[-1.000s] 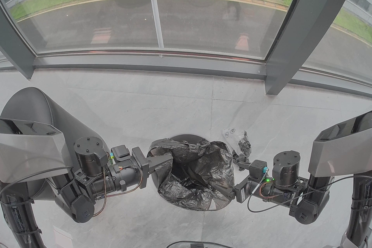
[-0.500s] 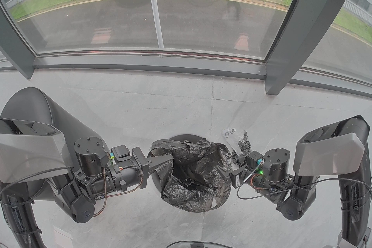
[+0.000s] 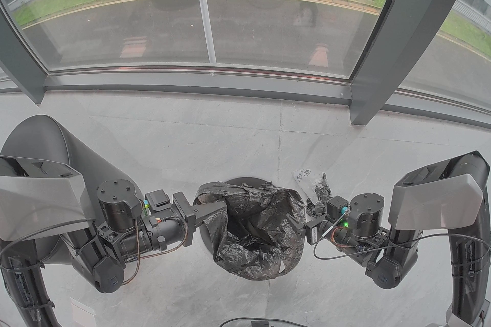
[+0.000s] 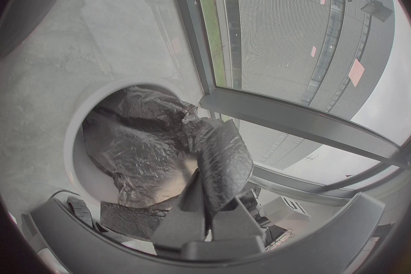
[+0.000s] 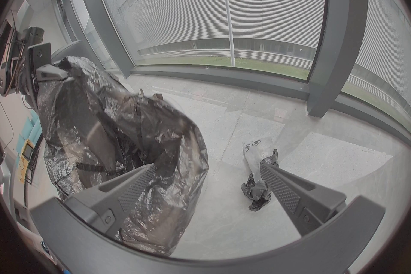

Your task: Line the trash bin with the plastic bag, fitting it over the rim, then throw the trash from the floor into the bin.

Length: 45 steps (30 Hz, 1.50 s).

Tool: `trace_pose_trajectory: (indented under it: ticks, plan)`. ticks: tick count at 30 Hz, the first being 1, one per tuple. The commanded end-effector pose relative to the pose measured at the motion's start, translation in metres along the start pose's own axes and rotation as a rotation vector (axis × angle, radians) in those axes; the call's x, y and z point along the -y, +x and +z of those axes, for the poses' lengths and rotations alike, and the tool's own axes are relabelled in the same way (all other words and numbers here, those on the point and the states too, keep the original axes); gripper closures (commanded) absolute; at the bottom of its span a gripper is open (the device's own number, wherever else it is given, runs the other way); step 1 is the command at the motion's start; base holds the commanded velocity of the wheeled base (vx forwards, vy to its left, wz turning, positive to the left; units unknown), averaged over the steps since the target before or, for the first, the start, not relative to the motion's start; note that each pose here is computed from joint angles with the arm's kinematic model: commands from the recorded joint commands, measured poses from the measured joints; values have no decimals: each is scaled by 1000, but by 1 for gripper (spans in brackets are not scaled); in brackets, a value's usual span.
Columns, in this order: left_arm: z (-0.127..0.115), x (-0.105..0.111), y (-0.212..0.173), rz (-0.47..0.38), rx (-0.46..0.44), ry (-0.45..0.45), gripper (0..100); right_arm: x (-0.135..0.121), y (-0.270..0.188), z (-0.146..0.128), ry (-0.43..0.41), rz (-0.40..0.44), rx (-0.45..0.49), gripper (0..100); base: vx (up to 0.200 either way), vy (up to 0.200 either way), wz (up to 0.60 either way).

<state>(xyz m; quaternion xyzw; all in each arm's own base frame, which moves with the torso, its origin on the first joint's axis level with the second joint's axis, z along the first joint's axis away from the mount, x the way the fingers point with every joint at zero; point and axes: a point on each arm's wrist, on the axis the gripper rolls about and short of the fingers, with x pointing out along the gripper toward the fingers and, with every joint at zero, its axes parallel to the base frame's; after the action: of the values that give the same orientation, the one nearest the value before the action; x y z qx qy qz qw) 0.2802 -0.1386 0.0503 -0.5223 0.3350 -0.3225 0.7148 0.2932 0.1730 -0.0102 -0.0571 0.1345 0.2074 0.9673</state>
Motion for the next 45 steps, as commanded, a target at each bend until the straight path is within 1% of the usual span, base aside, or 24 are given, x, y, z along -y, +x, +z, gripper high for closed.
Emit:
trace_pose_trajectory:
  ticks: [1, 4, 5, 6, 8, 10, 13, 15, 16, 20, 27, 28, 32, 36, 38, 39, 40, 41, 42, 43, 44, 45]
  plan:
    - [7, 1, -2, 0, 40, 11, 100, -1, -1, 18, 3, -6, 73, 0, 0, 0, 0]
    - [9, -1, -2, 5, 50, 23, 100, -4, 7, 27, -15, -20, 109, 0, 0, 0, 0]
    - [9, -2, -2, 8, 54, 27, 100, -6, 11, 29, -32, -24, 115, 0, 0, 0, 0]
    - [9, -2, -2, 8, 54, 27, 100, -6, 11, 29, -32, -24, 115, 0, 0, 0, 0]
    - [10, -3, -2, 29, 95, 69, 100, -14, 20, 36, -51, -26, 118, 0, 0, 0, 0]
    - [10, -3, -2, 33, 102, 100, 100, -21, 26, 39, -52, -16, 123, 0, 0, 0, 0]
    - [9, -3, -2, 34, 99, 102, 100, -32, 35, 43, -55, 5, 133, 0, 0, 0, 0]
    - [9, -3, -2, 34, 99, 102, 100, -32, 35, 43, -55, 6, 135, 0, 0, 0, 0]
    - [8, -3, -2, 32, 93, 103, 100, -39, 41, 47, -57, 19, 144, 0, 0, 0, 0]
    - [8, -2, -2, 30, 92, 103, 100, -41, 47, 50, -62, 22, 121, 0, 0, 0, 0]
    - [7, -3, -2, 32, 89, 110, 100, -42, 55, 51, -62, 12, 125, 0, 0, 0, 0]
    - [7, -3, -2, 36, 88, 142, 100, -42, 58, 53, -60, -5, 135, 0, 0, 0, 0]
    - [5, -6, -3, 57, 85, 264, 100, -39, 64, 56, -54, -22, 147, 0, 0, 0, 0]
    - [6, -10, -5, 78, 85, 350, 100, -36, 66, 60, -51, -35, 155, 0, 0, 0, 0]
    - [7, -12, -6, 85, 84, 361, 100, -36, 67, 61, -49, -42, 159, 0, 0, 0, 0]
    - [9, -14, -7, 95, 89, 381, 100, -35, 68, 63, -46, -53, 165, 0, 0, 0, 0]
    - [12, -17, -8, 110, 95, 425, 100, -34, 68, 65, -45, -60, 173, 0, 0, 0, 0]
    - [12, -17, -8, 110, 95, 425, 100, -34, 68, 65, -45, -60, 173, 0, 0, 0, 0]
    - [13, -21, -10, 129, 95, 489, 100, -33, 69, 66, -44, -63, 176, 0, 0, 0, 0]
    - [13, -21, -10, 129, 95, 489, 100, -33, 69, 66, -44, -63, 176, 0, 0, 0, 0]
    - [14, -23, -10, 143, 99, 548, 100, -32, 69, 66, -44, -64, 176, 0, 0, 0, 0]
    - [14, -23, -10, 143, 99, 548, 100, -32, 69, 66, -44, -64, 176, 0, 0, 0, 0]
